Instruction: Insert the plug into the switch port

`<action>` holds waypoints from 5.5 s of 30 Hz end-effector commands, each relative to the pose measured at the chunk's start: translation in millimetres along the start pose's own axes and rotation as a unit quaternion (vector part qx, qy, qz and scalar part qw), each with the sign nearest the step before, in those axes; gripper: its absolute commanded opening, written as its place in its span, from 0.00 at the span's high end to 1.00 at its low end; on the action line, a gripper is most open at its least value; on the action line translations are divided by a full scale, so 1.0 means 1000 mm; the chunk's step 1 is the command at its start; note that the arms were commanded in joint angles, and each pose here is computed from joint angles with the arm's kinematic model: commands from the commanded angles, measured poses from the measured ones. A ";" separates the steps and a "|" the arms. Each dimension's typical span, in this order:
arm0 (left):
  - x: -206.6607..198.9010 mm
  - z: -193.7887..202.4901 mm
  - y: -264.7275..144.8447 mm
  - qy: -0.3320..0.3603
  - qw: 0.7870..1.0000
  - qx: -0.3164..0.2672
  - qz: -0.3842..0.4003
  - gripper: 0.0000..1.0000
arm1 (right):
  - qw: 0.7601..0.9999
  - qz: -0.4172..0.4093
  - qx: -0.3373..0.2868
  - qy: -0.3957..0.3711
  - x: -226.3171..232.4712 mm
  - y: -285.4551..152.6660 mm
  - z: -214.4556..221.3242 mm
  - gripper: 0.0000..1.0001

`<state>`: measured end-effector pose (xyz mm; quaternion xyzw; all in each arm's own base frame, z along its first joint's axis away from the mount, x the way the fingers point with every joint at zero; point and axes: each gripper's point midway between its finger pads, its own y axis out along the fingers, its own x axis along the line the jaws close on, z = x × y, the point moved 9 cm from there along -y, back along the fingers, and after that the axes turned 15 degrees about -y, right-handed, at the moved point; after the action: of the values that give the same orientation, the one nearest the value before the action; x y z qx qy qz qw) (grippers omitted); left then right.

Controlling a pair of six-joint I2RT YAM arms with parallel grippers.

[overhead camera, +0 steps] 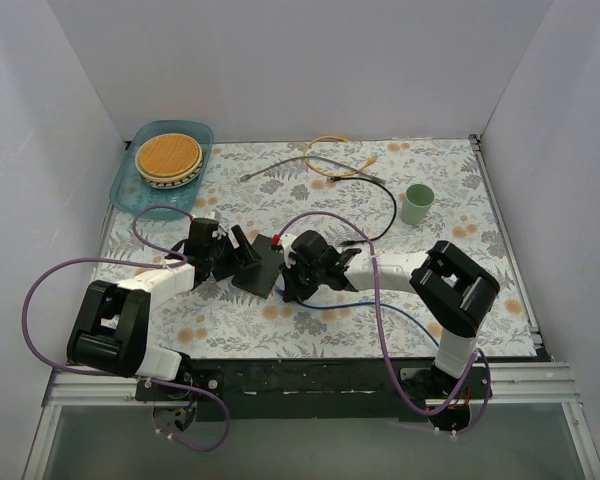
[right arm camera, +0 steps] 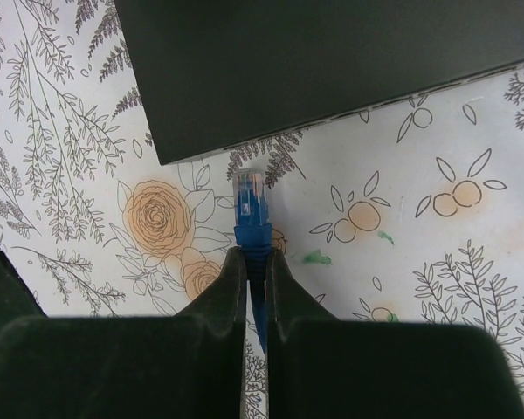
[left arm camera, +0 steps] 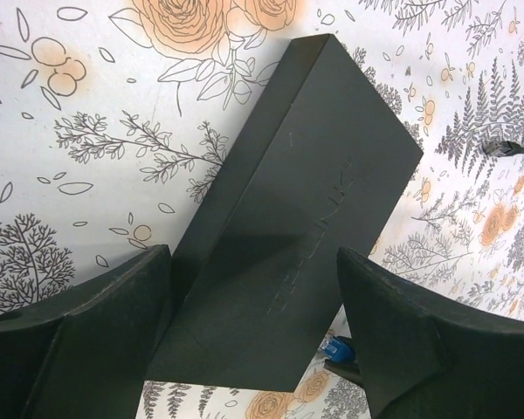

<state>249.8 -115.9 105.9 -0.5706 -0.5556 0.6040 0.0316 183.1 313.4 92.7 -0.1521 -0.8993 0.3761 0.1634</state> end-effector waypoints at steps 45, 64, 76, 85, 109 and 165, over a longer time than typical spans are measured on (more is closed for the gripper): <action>0.005 0.014 -0.002 -0.015 0.999 0.047 0.019 0.19 | 1.000 -0.012 -0.018 -0.007 0.008 0.011 -0.013 0.99; 0.014 0.027 -0.006 -0.026 0.997 0.074 0.026 0.20 | 0.996 0.038 -0.083 0.023 0.000 0.016 -0.019 0.99; 0.017 0.036 -0.009 -0.017 0.994 0.096 0.055 0.24 | 0.985 -0.032 -0.165 -0.029 0.009 0.019 -0.032 0.99; 0.021 0.043 -0.012 -0.007 0.990 0.122 0.066 0.25 | 0.984 -0.031 -0.172 -0.045 0.007 0.023 -0.034 0.99; 0.006 0.076 -0.020 0.020 0.979 0.181 0.095 0.39 | 0.978 0.035 -0.205 -0.031 -0.004 0.016 -0.060 0.99; -0.040 0.059 -0.004 0.044 0.994 0.068 -0.069 0.09 | 0.989 0.007 -0.139 -0.041 0.000 0.011 -0.048 0.69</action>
<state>223.9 -156.5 110.4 -0.5473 -0.6058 0.5642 0.1231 179.1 324.3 90.4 -0.1419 -0.9170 0.3392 0.1545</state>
